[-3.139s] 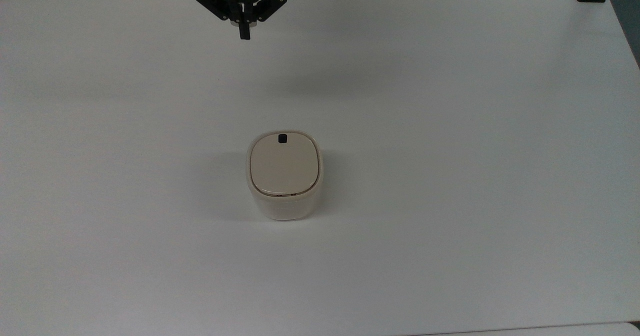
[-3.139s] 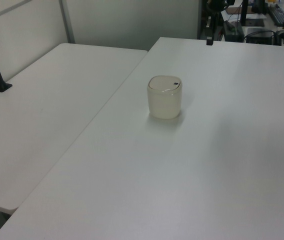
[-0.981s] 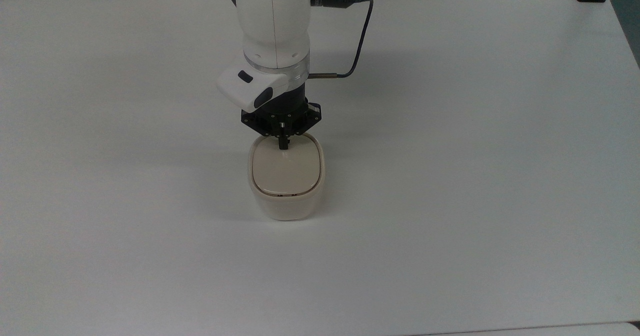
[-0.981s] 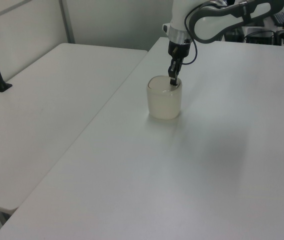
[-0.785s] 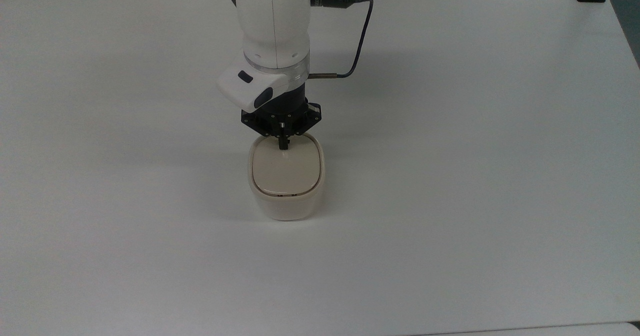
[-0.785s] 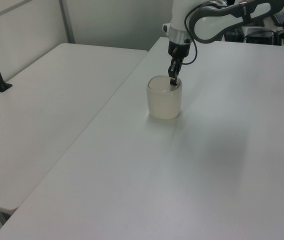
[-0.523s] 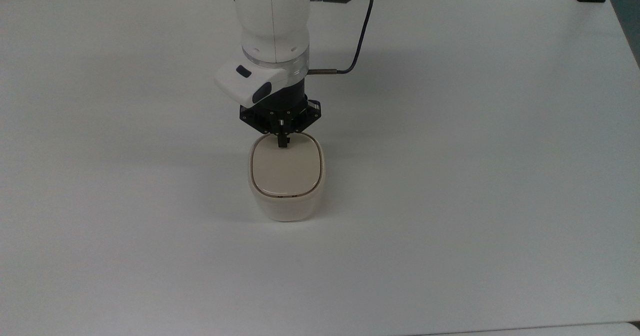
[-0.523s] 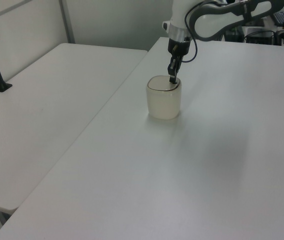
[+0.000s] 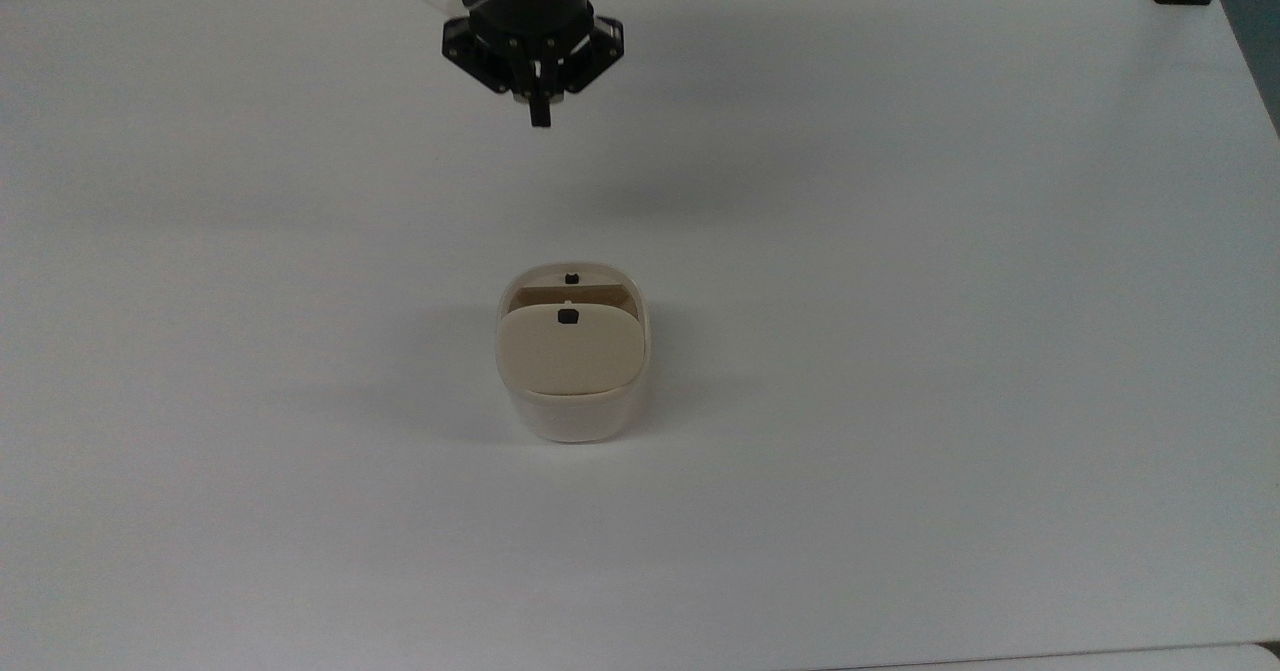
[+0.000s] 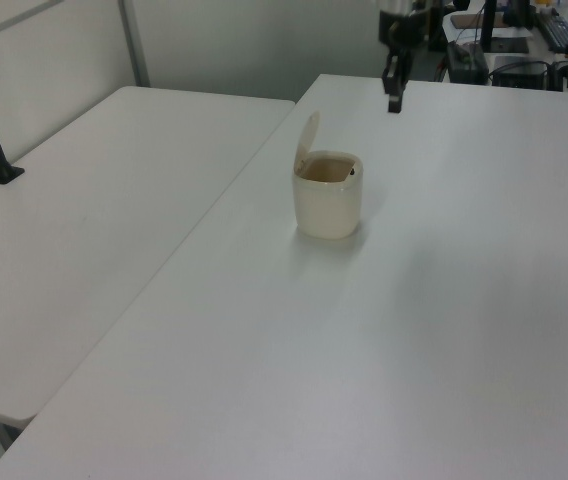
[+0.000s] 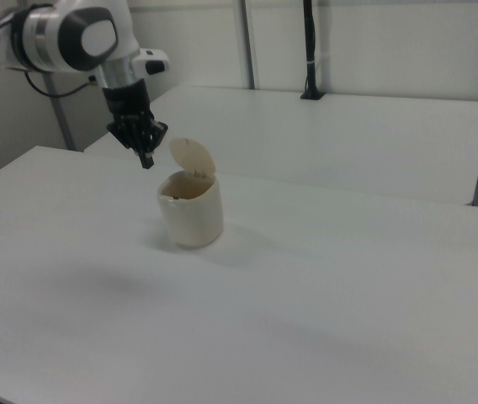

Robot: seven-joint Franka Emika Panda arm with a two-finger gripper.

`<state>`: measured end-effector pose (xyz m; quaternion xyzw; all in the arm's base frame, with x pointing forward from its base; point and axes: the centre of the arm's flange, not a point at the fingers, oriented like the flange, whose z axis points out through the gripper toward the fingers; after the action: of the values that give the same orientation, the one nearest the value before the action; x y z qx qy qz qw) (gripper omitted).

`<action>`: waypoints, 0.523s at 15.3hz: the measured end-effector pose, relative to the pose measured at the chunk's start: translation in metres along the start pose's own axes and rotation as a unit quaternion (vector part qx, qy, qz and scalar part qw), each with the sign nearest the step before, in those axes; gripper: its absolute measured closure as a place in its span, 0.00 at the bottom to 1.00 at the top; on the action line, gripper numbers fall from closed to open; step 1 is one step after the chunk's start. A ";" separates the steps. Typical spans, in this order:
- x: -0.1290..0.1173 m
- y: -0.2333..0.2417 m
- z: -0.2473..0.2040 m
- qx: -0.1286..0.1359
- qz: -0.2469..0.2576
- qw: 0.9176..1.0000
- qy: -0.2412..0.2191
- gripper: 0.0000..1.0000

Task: Open the trash bin
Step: 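Lift the gripper up and away from the opened bin lid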

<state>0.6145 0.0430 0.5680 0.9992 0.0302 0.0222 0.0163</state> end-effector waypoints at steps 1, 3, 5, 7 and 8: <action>-0.008 0.002 -0.011 -0.003 0.000 1.000 -0.005 0.99; -0.020 0.005 -0.026 -0.009 0.000 1.000 -0.010 0.99; -0.029 0.007 -0.037 -0.010 0.001 1.000 -0.012 0.98; -0.035 0.009 -0.045 -0.009 0.003 1.000 -0.012 0.97; -0.037 0.011 -0.047 -0.009 0.005 1.000 -0.013 0.96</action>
<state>0.5764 0.0317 0.6136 0.9993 0.0251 0.0096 0.0259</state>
